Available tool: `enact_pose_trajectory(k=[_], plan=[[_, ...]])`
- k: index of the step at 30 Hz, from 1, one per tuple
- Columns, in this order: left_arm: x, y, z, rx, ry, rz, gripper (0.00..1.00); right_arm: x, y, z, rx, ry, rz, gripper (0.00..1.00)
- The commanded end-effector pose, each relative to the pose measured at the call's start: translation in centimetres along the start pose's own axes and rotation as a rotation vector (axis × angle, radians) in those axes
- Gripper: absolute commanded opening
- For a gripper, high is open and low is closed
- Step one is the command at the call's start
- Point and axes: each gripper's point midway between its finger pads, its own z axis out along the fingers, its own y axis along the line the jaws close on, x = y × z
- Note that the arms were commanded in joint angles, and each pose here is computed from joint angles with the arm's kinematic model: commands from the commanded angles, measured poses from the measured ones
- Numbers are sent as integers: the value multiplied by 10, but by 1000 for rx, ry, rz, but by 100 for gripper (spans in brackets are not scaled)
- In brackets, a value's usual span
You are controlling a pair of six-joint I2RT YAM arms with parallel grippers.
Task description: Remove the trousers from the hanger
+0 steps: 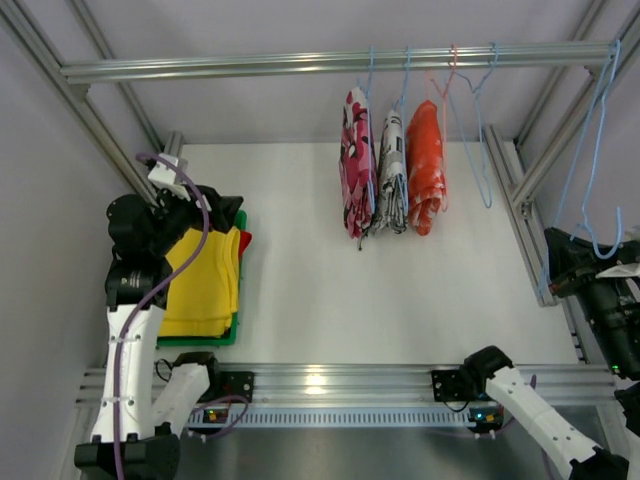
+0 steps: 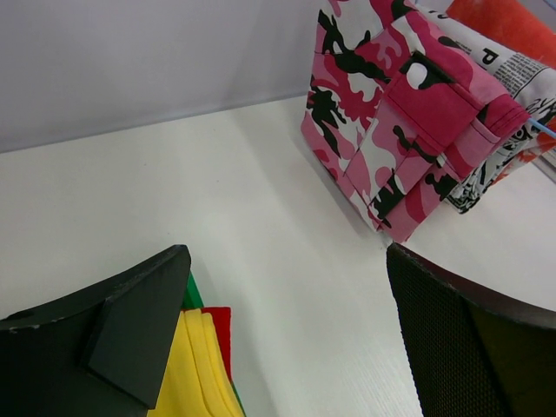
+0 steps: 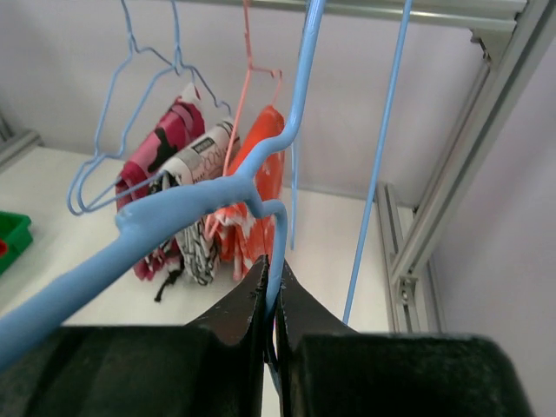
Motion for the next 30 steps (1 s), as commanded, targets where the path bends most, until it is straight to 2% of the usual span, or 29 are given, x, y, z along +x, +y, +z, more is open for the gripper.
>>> enact_pose_trajectory(k=[1, 5, 7, 12, 26, 30], plan=[[-36, -11, 8, 70, -97, 7, 99, 25, -12, -5, 59, 173, -60, 0], [-43, -9, 12, 64, -105, -3, 99, 48, -4, -3, 24, 327, -70, 0], [-46, -9, 11, 60, -117, 3, 99, 56, 6, -2, -22, 358, -54, 0], [-53, -11, 8, 55, -129, 8, 99, 84, 13, 10, 7, 528, -1, 0], [-71, -20, -6, 62, -173, 44, 99, 83, 30, 55, 5, 691, 217, 0], [-73, -21, -11, 56, -181, 75, 99, 76, 27, 73, 4, 699, 221, 0]])
